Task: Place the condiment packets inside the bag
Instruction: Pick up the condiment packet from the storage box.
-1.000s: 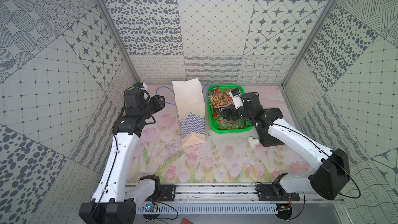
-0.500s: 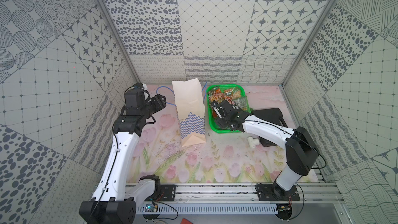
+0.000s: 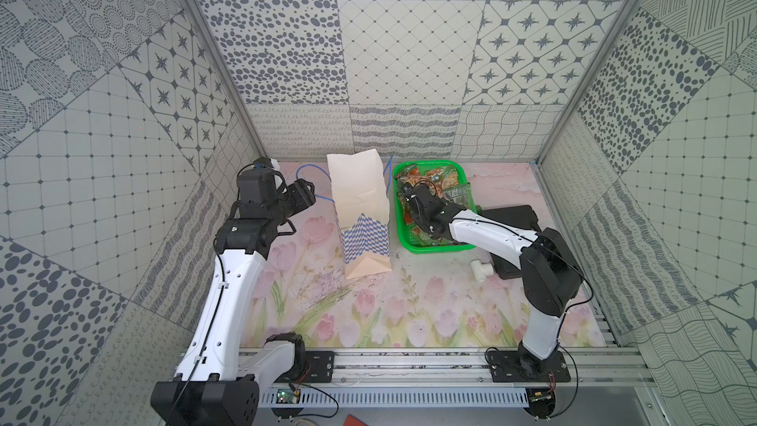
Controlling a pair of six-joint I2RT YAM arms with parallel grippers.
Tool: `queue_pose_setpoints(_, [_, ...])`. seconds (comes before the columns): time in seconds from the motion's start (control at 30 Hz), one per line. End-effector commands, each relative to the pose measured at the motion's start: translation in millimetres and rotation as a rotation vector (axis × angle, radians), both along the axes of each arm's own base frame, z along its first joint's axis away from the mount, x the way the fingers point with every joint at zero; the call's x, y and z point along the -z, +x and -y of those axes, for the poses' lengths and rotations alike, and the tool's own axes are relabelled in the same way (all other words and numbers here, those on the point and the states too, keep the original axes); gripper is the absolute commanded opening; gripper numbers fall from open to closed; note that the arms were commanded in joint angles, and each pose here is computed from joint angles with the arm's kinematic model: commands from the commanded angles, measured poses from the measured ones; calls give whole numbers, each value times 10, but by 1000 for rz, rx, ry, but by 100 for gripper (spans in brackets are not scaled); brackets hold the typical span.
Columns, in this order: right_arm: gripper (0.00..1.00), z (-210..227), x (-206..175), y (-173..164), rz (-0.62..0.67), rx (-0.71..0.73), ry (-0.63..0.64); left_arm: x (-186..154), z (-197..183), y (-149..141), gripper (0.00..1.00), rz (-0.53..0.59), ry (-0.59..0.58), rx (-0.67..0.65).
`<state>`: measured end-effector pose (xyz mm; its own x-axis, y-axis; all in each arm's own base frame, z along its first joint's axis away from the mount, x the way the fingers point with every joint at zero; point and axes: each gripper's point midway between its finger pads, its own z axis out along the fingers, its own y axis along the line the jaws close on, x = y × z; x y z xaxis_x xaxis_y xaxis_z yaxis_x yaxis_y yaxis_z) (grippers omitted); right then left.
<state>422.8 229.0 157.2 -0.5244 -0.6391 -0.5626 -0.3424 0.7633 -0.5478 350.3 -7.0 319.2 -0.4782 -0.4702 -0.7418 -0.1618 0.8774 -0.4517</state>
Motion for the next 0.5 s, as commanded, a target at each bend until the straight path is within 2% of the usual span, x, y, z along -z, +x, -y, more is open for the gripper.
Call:
queue_pose_setpoints(0.0, [0,46,-650,23,117,39,248,-97,-19,-14,69,28,28,1])
queue_pose_setpoints(0.23, [0,293,-1363,-129,161,77,536,-107,-11,-17,69,33,25,6])
queue_pose_setpoints(0.47, [0,454,-2264,-397,223,112,819,-100,-11,-14,69,33,25,7])
